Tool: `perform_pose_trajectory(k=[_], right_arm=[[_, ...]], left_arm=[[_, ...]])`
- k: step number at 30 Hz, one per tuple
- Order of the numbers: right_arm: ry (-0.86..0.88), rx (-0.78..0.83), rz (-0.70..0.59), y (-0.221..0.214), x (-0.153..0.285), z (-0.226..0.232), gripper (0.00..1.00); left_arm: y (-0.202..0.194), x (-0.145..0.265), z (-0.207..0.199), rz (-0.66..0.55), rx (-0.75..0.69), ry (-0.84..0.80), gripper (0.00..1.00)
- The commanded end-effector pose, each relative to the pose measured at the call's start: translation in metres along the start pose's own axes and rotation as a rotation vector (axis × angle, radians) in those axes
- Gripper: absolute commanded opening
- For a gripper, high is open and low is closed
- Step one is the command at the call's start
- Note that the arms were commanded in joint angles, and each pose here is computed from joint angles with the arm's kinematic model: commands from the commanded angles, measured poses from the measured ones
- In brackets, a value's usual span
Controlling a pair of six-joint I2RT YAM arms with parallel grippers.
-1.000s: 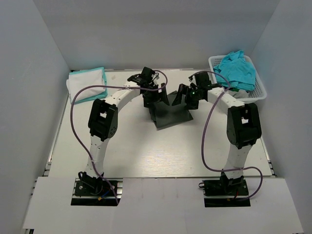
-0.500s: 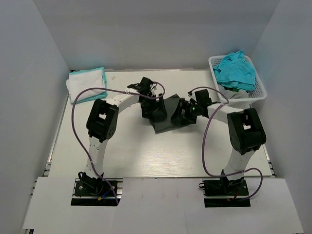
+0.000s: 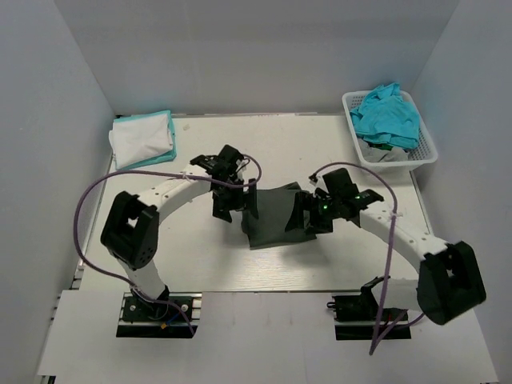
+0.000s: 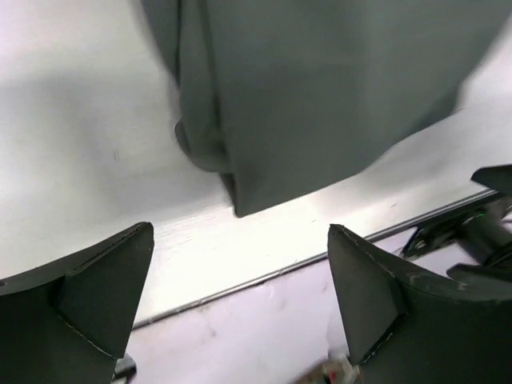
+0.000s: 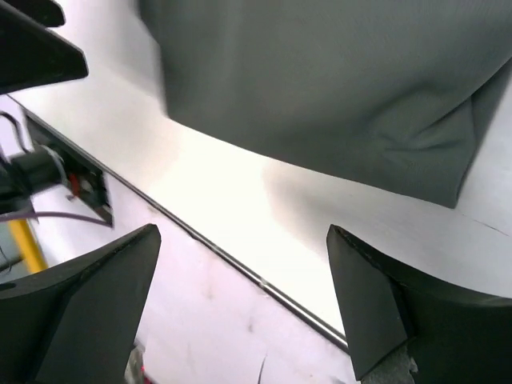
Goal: Fold and stack the t-shirts
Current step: Fold the long partially folded tshirt into a neat square
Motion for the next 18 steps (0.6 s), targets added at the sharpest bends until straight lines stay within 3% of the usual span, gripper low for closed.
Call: perform_pose_trajectory(k=[1,4,11,18], right_arm=[[-0.057,0.039,-0.098,0.026,0.029,0.012,0.90],[-0.187,0.005,-0.203,0.050,0.036,-0.005,0.90],[-0.385,-0.103,-0.248,0.079,0.030,-0.046,0.90],[-0.429,-0.131,-0.271,0.103,0.032,-0.062,0.90]], left_arm=[[0.037,0.048,-0.020,-0.222,-0.068,-0.029,1.00],[0.065,0.050,-0.026,-0.307,-0.082,-0.007,1.00],[0.141,0.020,-0.031,-0.381,-0.127,0.101,0.96],[0.154,-0.009,-0.025,-0.341,-0.117,0.186,0.88]])
Point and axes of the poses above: each gripper's point midway between its finger pads, its own x axis back along the fingers, its own z axis along the line the jaws close on, y = z × x, the point moved 1 cm from there along x, back along the fingers, and after that the axes turned 4 degrees about x, right-handed, at the moved point
